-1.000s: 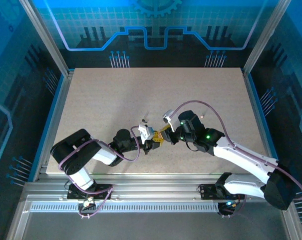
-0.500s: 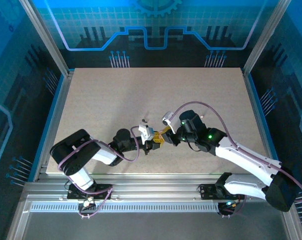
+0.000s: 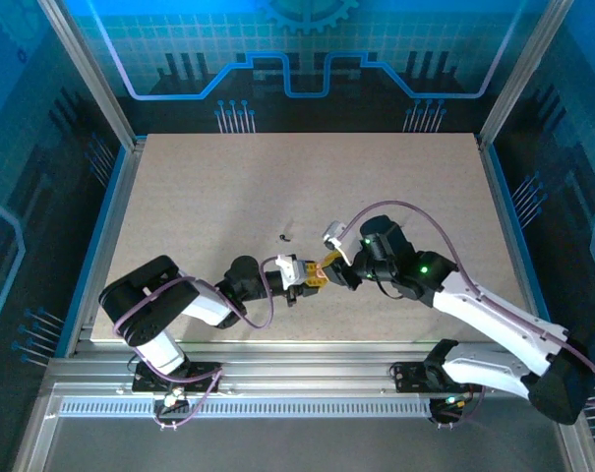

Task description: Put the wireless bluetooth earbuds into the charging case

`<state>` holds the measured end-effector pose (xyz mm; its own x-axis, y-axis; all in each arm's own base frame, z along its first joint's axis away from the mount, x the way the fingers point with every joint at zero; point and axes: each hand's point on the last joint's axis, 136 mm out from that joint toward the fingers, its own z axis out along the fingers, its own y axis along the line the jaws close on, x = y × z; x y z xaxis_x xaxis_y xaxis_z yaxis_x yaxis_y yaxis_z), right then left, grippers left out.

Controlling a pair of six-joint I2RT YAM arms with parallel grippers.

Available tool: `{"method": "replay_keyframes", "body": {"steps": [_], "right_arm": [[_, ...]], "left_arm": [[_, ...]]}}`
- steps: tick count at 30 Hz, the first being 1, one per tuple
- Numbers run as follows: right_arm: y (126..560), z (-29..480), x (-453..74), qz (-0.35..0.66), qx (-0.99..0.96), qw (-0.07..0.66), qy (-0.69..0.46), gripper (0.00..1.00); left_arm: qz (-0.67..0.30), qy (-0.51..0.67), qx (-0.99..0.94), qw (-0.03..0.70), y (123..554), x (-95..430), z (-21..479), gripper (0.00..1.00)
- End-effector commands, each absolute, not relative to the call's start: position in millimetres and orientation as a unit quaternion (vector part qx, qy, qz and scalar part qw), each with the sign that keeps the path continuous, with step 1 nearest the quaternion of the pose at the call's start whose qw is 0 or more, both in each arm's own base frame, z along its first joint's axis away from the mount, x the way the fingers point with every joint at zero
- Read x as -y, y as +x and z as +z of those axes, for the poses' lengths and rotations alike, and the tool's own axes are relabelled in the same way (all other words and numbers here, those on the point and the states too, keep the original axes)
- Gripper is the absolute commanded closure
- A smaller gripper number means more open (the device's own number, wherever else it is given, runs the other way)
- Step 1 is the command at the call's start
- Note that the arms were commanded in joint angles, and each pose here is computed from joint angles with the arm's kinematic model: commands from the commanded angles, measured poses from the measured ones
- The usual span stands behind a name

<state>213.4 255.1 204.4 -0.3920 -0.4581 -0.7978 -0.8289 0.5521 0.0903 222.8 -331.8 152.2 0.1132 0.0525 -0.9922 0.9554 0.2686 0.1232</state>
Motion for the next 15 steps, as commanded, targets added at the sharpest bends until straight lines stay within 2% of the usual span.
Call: {"method": "replay_keyframes", "body": {"steps": [1,6,15], "right_arm": [[212.4,224.5,-249.9,0.252,-0.787,0.399,-0.397,0.76],[213.2,225.5,-245.3,0.242,-0.787,0.410,-0.393,0.76],[214.2,207.0,-244.7,0.224,-0.801,0.386,-0.399,0.77]], "left_arm": [[-0.346,0.488,-0.496,0.630,224.1,334.8,167.2,0.84],[-0.326,0.500,-0.483,0.640,220.9,335.7,167.5,0.84],[-0.317,0.501,-0.481,0.646,217.7,336.7,168.7,0.83]]}}
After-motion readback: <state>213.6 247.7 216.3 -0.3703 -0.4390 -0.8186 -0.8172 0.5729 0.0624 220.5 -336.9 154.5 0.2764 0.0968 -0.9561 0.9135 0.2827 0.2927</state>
